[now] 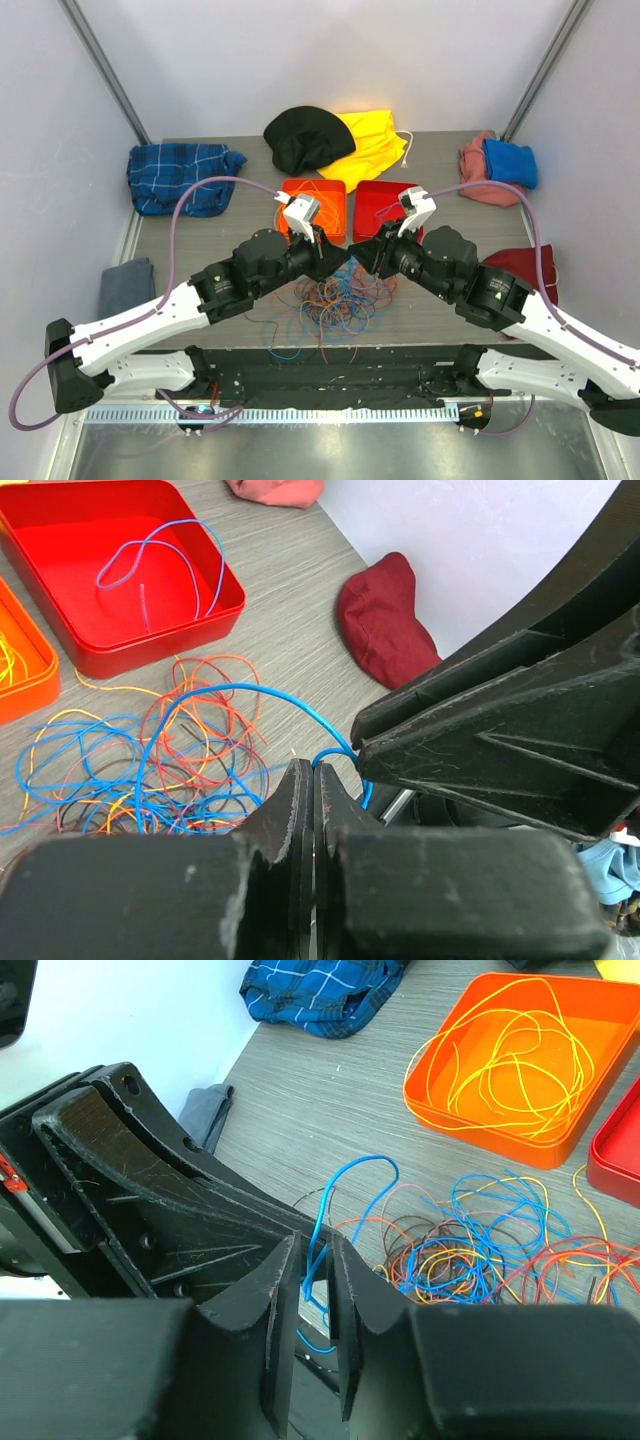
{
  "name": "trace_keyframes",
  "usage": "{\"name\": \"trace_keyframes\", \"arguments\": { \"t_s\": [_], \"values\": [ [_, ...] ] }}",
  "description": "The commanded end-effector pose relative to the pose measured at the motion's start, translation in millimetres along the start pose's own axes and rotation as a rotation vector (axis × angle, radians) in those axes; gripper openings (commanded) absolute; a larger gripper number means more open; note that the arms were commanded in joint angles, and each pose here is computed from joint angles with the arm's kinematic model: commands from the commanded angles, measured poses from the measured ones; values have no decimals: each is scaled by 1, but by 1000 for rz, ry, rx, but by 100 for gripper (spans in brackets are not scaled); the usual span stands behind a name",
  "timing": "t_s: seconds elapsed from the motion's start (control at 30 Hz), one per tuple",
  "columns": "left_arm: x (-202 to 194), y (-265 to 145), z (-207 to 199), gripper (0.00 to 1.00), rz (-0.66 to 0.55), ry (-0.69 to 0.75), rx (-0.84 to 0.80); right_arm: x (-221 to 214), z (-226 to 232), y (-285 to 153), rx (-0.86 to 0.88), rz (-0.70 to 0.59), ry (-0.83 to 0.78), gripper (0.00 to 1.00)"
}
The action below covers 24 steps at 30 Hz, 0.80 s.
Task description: Untangle the cables
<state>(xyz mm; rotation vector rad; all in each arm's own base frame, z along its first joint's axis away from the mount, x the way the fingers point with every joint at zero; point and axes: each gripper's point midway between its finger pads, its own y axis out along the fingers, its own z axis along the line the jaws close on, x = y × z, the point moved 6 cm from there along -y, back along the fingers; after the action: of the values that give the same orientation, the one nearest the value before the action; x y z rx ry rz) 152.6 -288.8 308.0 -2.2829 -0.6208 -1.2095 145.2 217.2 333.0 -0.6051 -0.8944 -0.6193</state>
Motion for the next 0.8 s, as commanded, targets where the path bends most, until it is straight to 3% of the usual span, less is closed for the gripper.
{"name": "trace_keyframes", "arguments": {
  "t_s": [0.0,0.37,0.77],
  "values": [
    [13,-3,-10,0,-61,-20,-50,3,6,4,27,-19,13,24],
    [19,-8,-12,0,-83,-24,-63,-2,4,6,25,-2,17,23],
    [16,-7,-6,0,-83,-11,-26,9,3,-3,10,-38,12,1]
  ]
}}
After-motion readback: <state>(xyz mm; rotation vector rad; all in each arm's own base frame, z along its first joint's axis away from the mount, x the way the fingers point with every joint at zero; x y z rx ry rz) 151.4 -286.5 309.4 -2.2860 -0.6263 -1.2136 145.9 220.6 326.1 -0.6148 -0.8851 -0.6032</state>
